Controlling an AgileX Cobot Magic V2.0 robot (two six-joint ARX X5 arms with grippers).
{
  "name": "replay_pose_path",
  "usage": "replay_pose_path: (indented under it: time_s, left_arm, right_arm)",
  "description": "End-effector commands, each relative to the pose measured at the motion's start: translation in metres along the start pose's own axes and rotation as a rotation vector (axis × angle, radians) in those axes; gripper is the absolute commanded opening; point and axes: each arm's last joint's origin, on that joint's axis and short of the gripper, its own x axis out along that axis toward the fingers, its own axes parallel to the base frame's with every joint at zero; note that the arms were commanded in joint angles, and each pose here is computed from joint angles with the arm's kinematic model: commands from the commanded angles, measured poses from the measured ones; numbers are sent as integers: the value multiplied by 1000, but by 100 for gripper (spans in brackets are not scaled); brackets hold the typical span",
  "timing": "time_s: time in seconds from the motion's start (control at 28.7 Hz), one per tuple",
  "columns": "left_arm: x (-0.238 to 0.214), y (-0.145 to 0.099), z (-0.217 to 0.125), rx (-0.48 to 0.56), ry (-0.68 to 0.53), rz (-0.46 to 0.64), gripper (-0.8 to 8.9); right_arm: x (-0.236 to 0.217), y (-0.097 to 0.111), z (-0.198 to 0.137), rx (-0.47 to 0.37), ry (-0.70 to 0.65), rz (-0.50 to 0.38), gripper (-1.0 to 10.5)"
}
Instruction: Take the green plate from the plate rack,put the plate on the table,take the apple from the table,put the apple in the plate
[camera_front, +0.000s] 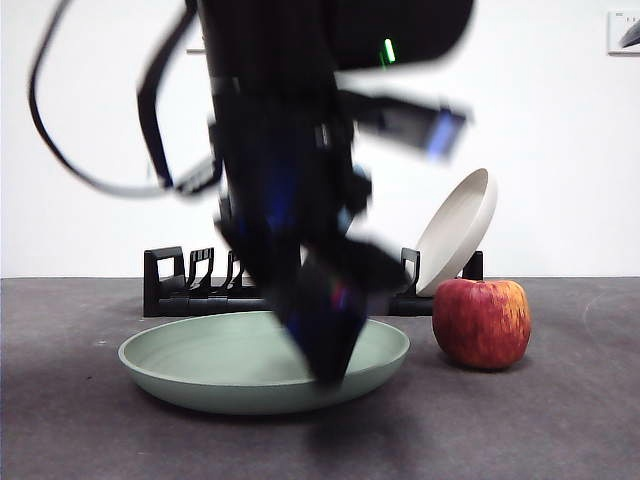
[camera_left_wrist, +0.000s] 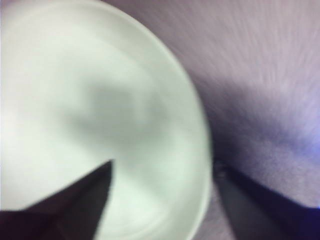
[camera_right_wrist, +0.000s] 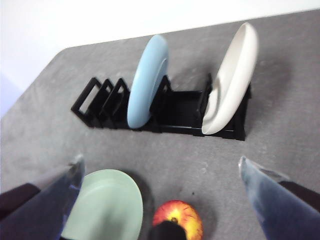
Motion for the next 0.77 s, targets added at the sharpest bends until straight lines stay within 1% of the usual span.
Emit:
replay_pose_path:
  time_s: [0.03, 0.1, 0.28, 0.35, 0.45, 0.52, 0.59, 0.63, 0.7, 0.77]
  left_arm:
    - [-43, 22, 8, -102, -151, 12, 409]
    - [-77, 39, 7, -162, -261, 24, 409]
    - [-160, 79, -11, -306, -516, 66, 409]
    - [-192, 95, -26, -374, -620, 90, 409]
    - [-230, 114, -51, -451, -742, 134, 409]
    - [-258, 126, -79, -517, -831, 184, 409]
    - [-278, 132, -107, -570, -882, 236, 408]
    - [-284, 133, -118, -596, -886, 272, 408]
    - [-293, 133, -139, -642, -868, 348, 408]
    - [-296, 132, -152, -662, -831, 393, 408]
  right_arm:
    - [7, 2, 3, -26, 18, 15, 631]
    - [14, 4, 4, -40, 54, 24, 631]
    - [41, 13, 6, -109, 190, -35, 631]
    - [56, 16, 5, -133, 245, -55, 631]
    - [79, 21, 1, -165, 321, -60, 631]
    - [105, 24, -11, -206, 402, -80, 631]
    - [130, 22, -26, -229, 491, -113, 631]
    - [141, 21, -33, -229, 532, -112, 631]
    - [161, 17, -47, -224, 602, -113, 631]
    - [178, 10, -62, -213, 674, -121, 630]
